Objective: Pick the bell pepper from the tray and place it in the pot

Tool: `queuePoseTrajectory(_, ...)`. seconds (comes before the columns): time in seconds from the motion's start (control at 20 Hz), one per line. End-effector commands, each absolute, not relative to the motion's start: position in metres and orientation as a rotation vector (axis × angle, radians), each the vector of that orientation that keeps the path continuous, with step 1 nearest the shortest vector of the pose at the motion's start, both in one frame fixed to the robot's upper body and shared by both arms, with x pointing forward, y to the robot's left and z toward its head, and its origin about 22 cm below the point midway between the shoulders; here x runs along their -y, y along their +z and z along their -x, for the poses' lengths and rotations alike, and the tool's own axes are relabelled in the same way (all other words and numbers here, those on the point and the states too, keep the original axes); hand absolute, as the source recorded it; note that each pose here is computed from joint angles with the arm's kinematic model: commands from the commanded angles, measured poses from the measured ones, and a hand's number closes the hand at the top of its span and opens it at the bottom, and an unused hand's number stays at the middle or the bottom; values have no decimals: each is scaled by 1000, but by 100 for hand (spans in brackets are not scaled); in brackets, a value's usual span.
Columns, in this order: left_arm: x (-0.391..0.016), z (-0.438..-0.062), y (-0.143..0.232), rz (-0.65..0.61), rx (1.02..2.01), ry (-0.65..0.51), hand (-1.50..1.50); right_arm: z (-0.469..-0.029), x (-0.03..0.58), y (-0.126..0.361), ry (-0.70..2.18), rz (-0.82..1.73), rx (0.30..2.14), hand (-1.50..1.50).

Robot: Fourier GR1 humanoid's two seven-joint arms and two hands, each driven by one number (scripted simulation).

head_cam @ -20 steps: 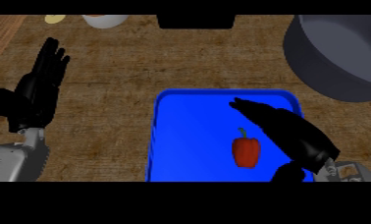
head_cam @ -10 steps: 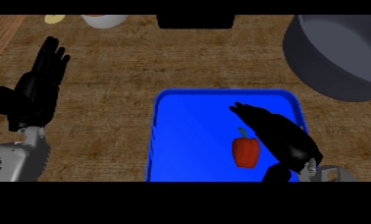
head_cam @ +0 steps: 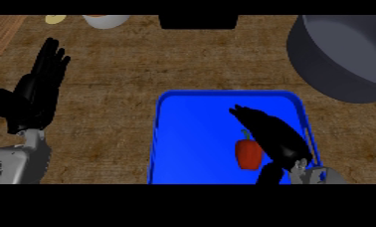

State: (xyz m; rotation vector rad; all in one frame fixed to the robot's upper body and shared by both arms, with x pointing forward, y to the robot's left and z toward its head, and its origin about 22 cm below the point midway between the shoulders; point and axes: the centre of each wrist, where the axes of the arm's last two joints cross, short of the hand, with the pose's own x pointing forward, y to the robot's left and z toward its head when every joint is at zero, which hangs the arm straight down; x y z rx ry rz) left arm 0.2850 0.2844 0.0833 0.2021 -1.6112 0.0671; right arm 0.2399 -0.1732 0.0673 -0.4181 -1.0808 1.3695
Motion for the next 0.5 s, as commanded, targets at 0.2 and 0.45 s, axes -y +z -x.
queuePoseTrajectory(0.2,-281,-292,75,-203,1620,65,0,-246,175,20,1352,408,1048,-150)
queuePoseTrajectory(0.45,-281,-276,69,-190,1603,71,0,-226,200,16,1544,402,1137,150)
